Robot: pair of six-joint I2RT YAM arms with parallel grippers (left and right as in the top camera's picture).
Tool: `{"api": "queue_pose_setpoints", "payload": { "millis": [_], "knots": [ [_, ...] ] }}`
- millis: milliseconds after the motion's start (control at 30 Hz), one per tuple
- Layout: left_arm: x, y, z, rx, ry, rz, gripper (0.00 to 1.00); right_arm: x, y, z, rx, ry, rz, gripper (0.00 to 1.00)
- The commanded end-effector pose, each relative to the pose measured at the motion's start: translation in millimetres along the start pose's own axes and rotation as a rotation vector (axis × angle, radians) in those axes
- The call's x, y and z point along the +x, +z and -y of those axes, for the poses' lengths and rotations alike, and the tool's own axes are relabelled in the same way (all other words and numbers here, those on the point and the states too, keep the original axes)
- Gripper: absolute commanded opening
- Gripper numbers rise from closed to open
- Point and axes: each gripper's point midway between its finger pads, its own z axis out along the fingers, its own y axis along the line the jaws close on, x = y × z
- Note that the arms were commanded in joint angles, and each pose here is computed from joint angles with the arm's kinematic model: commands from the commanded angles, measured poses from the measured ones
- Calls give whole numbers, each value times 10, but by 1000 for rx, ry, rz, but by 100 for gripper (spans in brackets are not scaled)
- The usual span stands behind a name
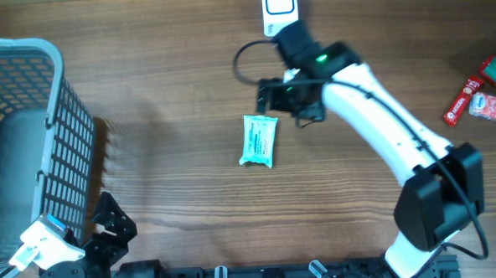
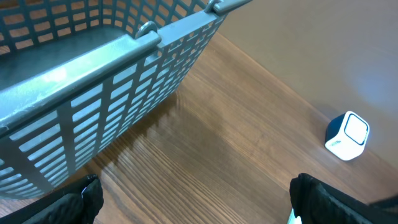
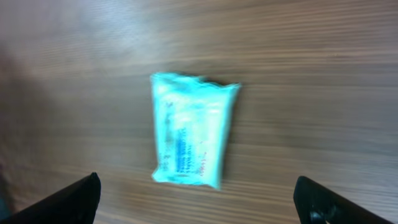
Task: Scan the item barcode
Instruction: 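Bring the right gripper down to the mint-green tissue pack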
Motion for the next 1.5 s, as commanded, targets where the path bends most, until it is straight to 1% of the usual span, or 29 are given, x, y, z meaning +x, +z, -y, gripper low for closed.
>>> {"api": "queue_pose_setpoints", "payload": {
  "millis": [0, 100, 300, 367, 467, 533, 633, 700, 800, 867, 900, 933, 1000, 1100, 1133, 1167, 1200, 1267, 1300, 1400, 1467],
  "knots": [
    [-16, -11, -14, -6, 3, 12, 100, 218, 197, -190, 17, -68, 6, 100],
    [-16, -11, -14, -6, 3, 12, 100, 392, 393, -282, 41, -134, 16, 100],
    [-16, -11, -14, -6, 3, 12, 100, 611, 626, -156, 88, -161, -16, 100],
    [-16, -11, -14, -6, 3, 12, 100, 629, 662, -102, 110, -165, -12, 95],
    [-16, -11, -14, -6, 3, 12, 100, 612, 654, 9, 207, -193, 35, 92],
    [-16, -11, -14, -6, 3, 12, 100, 605, 649, -24, 235, -224, 74, 91],
    [-16, -11, -14, -6, 3, 12, 100, 542, 665, -156, 266, -284, 171, 90],
    [-16, -11, -14, -6, 3, 12, 100, 561, 781, -255, 256, -357, 175, 89],
    [-16, -11, -14, -6, 3, 12, 100, 513, 1001, -184, 314, -370, 189, 86],
    [-16, -11, -14, -6, 3, 12, 100, 481, 1137, -125, 353, -376, 198, 81],
    [-16, -11, -14, -6, 3, 12, 100, 482, 1152, -131, 357, -393, 194, 75],
    [-16, -11, -14, -6, 3, 12, 100, 466, 1139, -129, 370, -400, 209, 72],
    [-16, -11, -14, -6, 3, 12, 100, 434, 1116, -113, 396, -405, 234, 70],
    [-16, -11, -14, -6, 3, 12, 100, 446, 1104, -71, 413, -397, 229, 60],
    [-16, -11, -14, -6, 3, 12, 100, 466, 1095, -19, 430, -394, 214, 54],
    [-16, -11, -14, -6, 3, 12, 100, 477, 1082, 36, 450, -392, 203, 53],
    [-16, -11, -14, -6, 3, 12, 100, 482, 1047, 123, 488, -379, 201, 53],
    [-16, -11, -14, -6, 3, 12, 100, 499, 879, 406, 638, -384, 195, 53],
    [-16, -11, -14, -6, 3, 12, 100, 510, 849, 436, 654, -394, 186, 54],
    [-16, -11, -14, -6, 3, 12, 100, 472, 782, 357, 643, -413, 185, 60],
    [-16, -11, -14, -6, 3, 12, 100, 423, 797, 206, 590, -469, 180, 61]
  ]
}}
